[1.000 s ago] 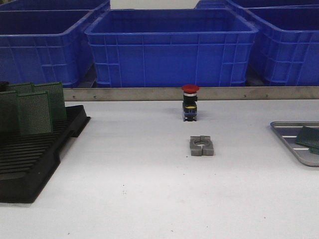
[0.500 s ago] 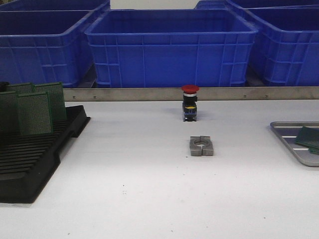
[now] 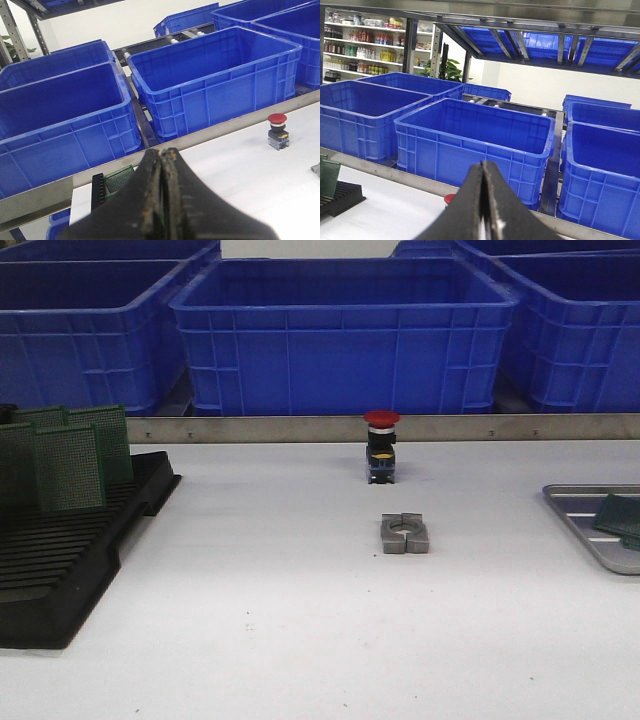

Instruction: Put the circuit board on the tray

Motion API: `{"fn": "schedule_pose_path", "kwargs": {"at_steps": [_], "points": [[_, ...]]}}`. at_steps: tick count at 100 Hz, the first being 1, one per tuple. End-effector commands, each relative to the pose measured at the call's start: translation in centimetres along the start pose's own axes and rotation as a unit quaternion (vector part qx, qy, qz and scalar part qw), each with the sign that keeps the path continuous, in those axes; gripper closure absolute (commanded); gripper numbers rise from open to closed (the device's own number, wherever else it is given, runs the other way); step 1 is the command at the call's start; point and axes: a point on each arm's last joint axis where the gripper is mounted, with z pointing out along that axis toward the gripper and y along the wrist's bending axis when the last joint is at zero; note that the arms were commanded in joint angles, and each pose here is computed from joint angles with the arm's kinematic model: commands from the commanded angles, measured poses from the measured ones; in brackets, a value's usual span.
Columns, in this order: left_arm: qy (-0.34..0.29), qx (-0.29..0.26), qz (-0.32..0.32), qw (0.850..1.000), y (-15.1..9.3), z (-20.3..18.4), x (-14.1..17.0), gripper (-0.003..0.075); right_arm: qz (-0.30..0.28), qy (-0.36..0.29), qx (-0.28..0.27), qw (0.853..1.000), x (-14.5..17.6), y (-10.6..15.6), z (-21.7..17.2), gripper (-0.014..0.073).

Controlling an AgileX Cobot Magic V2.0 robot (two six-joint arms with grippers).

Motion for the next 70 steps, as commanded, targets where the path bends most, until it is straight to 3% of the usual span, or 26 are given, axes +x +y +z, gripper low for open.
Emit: {"fn": "schedule_pose_path", "kwargs": {"at_steps": [1,24,33,48,70], "points": [[-0.04,-0.024,-0.014,0.999,0.6,-0.1,-1.4,0.0741,0.004,-0.009,0.005,1.0,-0.8,-0.1,0.1,0.0655],[-0.039,-0.026,-0.012,0.999,0.6,-0.1,-1.3,0.0741,0.004,-0.009,0.005,1.0,-0.8,-0.1,0.1,0.0655],[-0.052,-0.057,0.025,0.997,1.0,0.1,-0.8,0.0741,0.004,-0.009,0.005,1.0,-0.8,-0.1,0.1,0.0655],[-0.067,-0.107,-0.083,0.989,1.3,-0.3,2.0,0.0741,0.004,-0.009,0.005,1.0,-0.8,-0.1,0.1,0.0655],[-0.038,-0.145,-0.12,0.981,0.5,-0.9,8.4,0.0741,0.004,-0.009,0.005,1.0,-0.8,-0.1,0.1,0.0655]]}}
